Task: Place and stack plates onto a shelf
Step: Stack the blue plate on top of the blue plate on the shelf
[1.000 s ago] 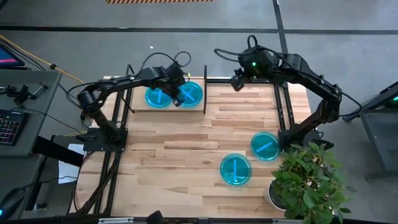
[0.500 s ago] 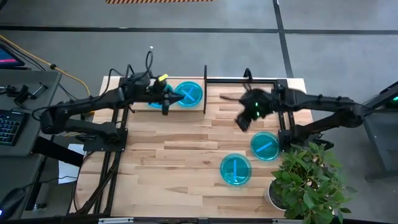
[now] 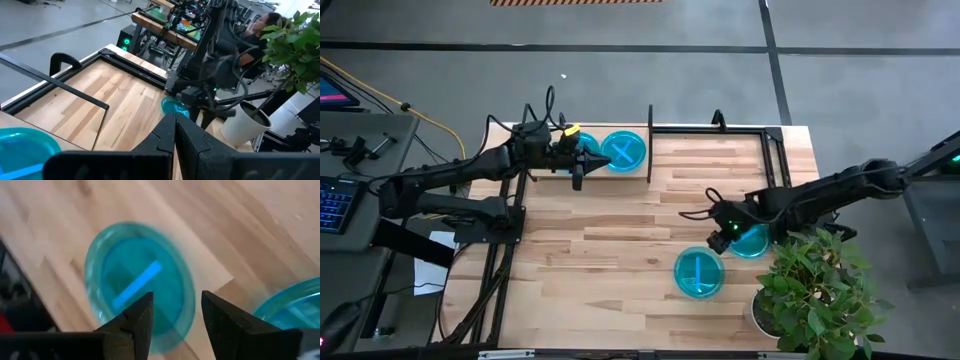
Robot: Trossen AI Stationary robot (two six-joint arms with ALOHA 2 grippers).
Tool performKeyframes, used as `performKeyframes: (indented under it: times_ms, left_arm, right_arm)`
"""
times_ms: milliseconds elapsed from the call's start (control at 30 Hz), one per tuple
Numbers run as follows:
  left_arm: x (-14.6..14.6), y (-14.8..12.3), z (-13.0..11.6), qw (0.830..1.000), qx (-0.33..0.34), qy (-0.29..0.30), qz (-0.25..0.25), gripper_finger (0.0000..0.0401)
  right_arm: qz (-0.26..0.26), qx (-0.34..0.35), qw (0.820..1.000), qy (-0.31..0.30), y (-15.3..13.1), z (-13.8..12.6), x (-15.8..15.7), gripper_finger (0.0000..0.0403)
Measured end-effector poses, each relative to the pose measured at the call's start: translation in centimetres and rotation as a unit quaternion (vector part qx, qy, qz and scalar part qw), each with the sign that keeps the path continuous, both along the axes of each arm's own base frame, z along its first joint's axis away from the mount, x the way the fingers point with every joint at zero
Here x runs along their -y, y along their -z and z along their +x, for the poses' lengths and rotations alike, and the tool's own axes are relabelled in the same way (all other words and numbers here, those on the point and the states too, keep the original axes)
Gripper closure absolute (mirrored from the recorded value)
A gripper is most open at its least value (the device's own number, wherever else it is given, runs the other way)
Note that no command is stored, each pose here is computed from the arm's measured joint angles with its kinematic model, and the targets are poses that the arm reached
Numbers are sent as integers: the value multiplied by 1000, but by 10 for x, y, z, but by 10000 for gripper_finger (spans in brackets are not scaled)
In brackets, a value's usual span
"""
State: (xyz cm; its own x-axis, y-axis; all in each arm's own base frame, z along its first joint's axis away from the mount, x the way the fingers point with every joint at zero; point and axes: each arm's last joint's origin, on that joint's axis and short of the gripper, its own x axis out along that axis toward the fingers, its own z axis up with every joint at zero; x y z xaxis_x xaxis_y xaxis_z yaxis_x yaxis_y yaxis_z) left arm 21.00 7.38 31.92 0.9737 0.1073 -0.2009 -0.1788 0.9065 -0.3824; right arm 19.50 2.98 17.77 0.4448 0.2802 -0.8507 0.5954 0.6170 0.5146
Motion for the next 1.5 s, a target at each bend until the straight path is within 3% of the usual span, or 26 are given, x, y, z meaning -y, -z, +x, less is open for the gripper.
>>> performKeyframes:
  times_ms: [300, 967, 1067, 1233, 1500]
  left_arm:
    - [0, -1, 0, 1000, 5, -2, -7, 401]
    - [0, -1, 0, 1000, 8, -6, -14, 401]
    - [-1, -1, 0, 1000, 7, -9, -14, 401]
    - [-2, 2, -1, 999, -8, -34, -14, 401]
    - [-2, 2, -1, 999, -10, -33, -4, 401]
  right_arm:
    - [-15, 42, 997, 71, 20, -3, -11, 253]
    - [-61, 3, 998, 16, 57, 11, -31, 257]
    - [-70, -3, 997, 13, 58, 9, -33, 284]
    - [-73, -21, 997, 29, 60, 6, -31, 388]
    - [-36, -4, 999, 25, 53, 7, -32, 400]
